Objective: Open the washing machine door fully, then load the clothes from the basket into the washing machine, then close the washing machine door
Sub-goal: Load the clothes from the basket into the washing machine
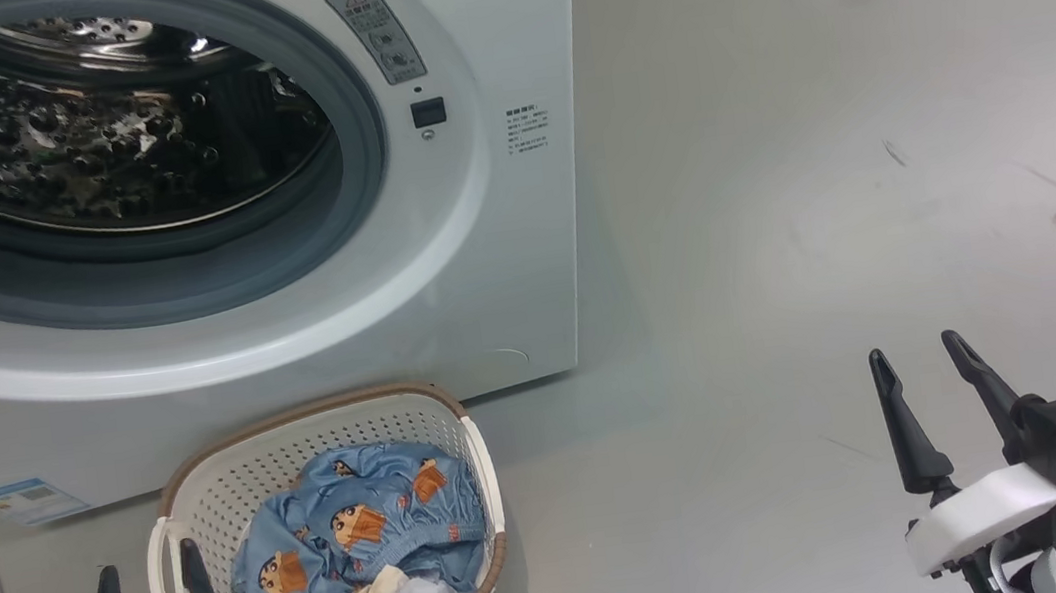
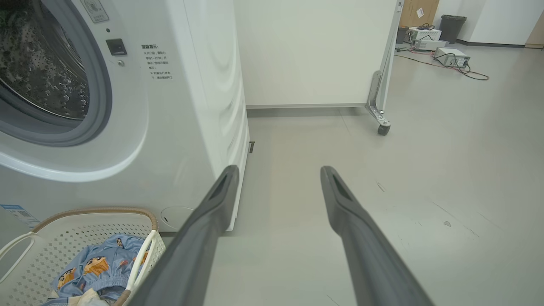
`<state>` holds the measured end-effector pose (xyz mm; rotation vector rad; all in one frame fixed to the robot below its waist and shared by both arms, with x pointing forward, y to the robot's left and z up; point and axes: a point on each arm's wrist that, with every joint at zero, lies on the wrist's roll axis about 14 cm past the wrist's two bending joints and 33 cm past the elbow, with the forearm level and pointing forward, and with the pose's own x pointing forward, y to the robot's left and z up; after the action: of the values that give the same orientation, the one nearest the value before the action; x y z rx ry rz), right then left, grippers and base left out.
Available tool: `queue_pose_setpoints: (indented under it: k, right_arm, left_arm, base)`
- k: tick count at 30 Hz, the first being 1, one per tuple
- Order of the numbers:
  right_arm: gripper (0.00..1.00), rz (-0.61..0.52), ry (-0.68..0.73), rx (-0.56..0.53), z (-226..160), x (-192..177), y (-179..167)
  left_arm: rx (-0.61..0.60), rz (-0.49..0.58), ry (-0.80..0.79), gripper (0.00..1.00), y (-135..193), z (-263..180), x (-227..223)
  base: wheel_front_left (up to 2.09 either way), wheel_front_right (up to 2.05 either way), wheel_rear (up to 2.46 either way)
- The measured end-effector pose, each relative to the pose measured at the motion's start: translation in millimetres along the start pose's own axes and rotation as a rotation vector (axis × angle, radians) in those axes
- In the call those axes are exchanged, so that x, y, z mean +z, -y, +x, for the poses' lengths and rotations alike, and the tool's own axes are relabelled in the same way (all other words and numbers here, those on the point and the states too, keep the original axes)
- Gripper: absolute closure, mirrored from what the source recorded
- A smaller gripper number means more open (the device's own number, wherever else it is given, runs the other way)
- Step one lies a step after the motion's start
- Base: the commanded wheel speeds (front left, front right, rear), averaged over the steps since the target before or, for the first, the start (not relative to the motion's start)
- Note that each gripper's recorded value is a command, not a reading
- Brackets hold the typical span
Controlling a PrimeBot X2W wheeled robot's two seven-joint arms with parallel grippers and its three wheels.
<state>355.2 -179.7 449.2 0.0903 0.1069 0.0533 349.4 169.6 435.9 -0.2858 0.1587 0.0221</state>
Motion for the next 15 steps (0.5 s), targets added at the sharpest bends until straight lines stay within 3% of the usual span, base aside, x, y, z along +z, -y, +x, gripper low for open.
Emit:
queue_pose_setpoints:
  k: [5, 15]
  right_arm:
    - [0.0, -0.001, -0.008, -0.001, 9, -2, 1]
    - [0.0, -0.004, -0.049, 0.003, 29, -16, 1]
  left_arm:
    - [-0.02, 0.0, -0.072, 0.0, 7, 15, -20]
    - [-0.083, -0.013, -0.38, 0.0, 18, 43, -96]
  base:
    - [0.0, 0.0, 0.0]
    - [0.0, 0.0, 0.0]
